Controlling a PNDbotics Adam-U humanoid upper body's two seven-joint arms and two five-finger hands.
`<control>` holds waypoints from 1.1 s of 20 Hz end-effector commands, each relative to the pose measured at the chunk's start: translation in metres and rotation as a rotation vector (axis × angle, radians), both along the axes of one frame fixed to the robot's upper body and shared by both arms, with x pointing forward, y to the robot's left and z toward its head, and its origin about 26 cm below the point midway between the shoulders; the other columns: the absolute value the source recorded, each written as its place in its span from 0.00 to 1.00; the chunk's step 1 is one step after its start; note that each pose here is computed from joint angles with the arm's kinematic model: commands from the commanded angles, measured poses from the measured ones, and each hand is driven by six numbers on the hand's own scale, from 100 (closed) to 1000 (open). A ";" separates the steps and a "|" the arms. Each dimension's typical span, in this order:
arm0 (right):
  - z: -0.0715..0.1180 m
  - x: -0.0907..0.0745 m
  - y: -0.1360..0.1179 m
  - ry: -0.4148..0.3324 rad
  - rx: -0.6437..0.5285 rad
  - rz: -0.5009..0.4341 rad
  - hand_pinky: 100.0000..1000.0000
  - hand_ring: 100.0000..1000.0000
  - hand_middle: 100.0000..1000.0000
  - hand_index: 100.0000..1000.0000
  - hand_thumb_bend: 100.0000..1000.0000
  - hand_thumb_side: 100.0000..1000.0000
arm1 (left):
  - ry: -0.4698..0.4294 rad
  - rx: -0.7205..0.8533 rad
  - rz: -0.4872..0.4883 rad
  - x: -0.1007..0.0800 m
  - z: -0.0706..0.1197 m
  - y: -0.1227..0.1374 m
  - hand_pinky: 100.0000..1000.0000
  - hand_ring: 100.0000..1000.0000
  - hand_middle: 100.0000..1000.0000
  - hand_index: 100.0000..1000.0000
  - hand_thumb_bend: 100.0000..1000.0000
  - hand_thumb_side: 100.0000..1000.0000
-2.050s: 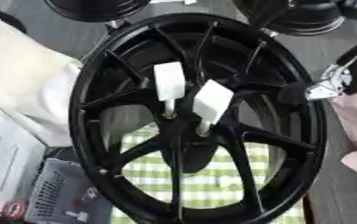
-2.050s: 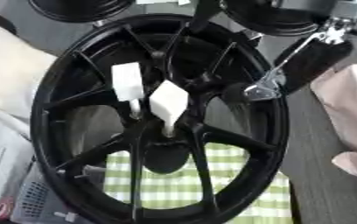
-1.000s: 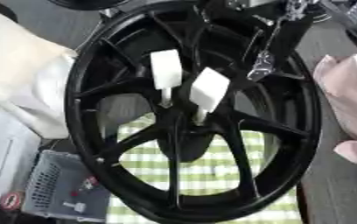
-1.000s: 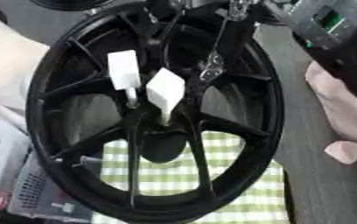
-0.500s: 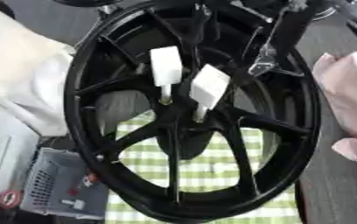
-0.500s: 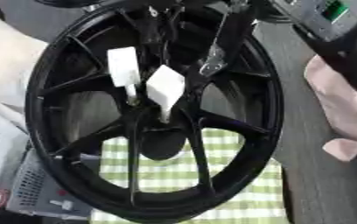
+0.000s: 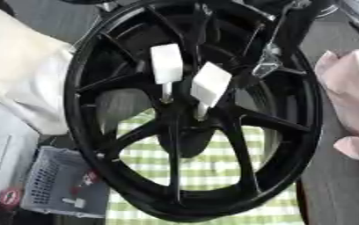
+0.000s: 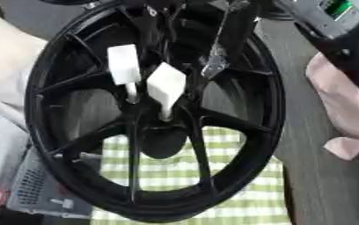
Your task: Pull the pin out of the wheel hub.
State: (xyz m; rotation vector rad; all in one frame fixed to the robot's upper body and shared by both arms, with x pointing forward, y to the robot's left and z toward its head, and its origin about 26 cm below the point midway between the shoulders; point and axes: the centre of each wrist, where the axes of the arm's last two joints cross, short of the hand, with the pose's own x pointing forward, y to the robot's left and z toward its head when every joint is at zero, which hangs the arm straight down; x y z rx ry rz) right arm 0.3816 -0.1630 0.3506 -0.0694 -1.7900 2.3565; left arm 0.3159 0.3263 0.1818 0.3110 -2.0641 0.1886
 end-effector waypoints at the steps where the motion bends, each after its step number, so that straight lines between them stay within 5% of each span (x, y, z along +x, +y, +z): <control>1: 0.010 -0.005 -0.005 -0.054 -0.102 0.083 0.81 0.54 0.59 0.73 0.55 0.08 | -0.028 0.012 0.000 0.000 0.010 0.001 0.61 0.70 0.55 0.68 0.67 0.44; 22: -0.006 -0.002 0.001 -0.022 -0.138 0.093 0.82 0.59 0.59 0.72 0.54 0.04 | -0.036 0.005 -0.009 0.001 0.012 -0.002 0.62 0.70 0.54 0.68 0.67 0.44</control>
